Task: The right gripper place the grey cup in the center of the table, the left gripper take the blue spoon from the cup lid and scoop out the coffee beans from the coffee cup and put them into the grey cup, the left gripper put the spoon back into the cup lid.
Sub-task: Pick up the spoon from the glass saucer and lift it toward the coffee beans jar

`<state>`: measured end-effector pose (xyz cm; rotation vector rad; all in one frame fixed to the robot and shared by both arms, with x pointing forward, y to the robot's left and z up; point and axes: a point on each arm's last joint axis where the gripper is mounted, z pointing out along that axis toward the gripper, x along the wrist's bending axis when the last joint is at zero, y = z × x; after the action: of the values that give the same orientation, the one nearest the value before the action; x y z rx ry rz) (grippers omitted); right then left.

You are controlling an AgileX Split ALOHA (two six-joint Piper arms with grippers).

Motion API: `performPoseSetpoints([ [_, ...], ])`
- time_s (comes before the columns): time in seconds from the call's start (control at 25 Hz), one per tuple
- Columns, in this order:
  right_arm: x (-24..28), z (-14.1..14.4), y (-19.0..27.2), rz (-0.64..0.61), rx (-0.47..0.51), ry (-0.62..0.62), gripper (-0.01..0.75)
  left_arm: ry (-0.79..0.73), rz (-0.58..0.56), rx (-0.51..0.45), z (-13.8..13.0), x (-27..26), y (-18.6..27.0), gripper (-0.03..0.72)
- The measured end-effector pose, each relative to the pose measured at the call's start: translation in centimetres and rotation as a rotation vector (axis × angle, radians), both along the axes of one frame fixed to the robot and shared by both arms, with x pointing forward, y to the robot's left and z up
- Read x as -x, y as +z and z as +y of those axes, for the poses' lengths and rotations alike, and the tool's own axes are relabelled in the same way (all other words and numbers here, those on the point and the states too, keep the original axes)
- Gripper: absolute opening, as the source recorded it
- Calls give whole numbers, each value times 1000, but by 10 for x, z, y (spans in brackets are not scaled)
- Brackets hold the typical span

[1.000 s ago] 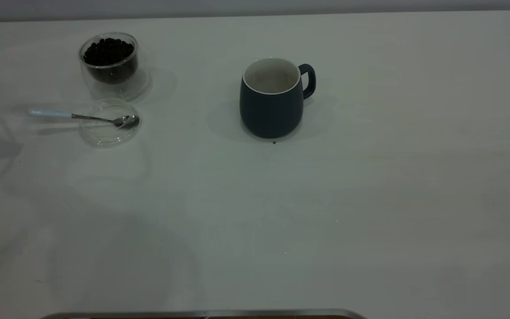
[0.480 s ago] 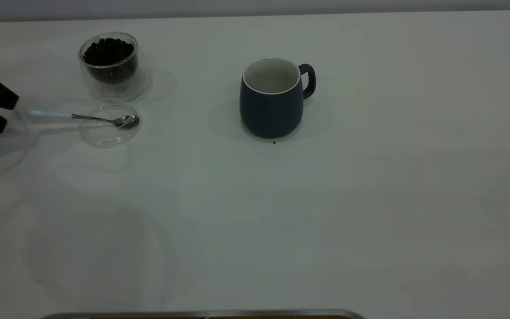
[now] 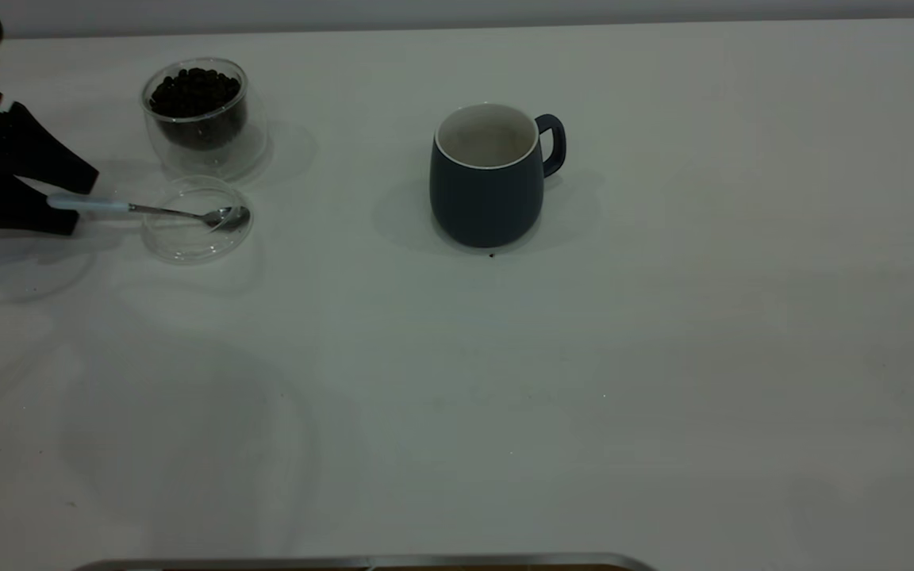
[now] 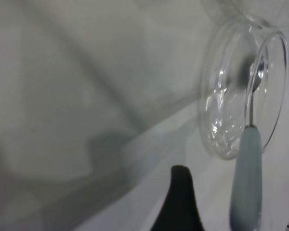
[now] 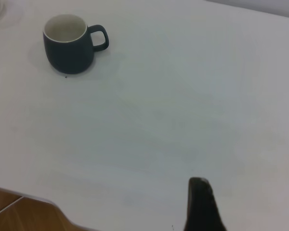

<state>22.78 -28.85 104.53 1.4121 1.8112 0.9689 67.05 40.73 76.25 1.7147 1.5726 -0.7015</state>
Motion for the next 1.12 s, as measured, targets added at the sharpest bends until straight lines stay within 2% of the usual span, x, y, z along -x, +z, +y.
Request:
performPoseSetpoints([
  [0.36, 0, 0, 0, 0, 0, 0, 511, 20, -7, 51, -11, -3, -10, 696],
  [0.52, 0, 0, 0, 0, 0, 0, 511, 21, -15, 56, -12, -3, -10, 660],
  [0.64, 0, 0, 0, 0, 0, 0, 511, 21, -15, 56, -12, -3, -10, 592],
  [1.0, 0, 0, 0, 0, 0, 0, 511, 25, -9, 57, -12, -3, -10, 308],
  [1.12, 0, 0, 0, 0, 0, 0, 511, 25, -9, 57, -12, -3, -10, 234],
])
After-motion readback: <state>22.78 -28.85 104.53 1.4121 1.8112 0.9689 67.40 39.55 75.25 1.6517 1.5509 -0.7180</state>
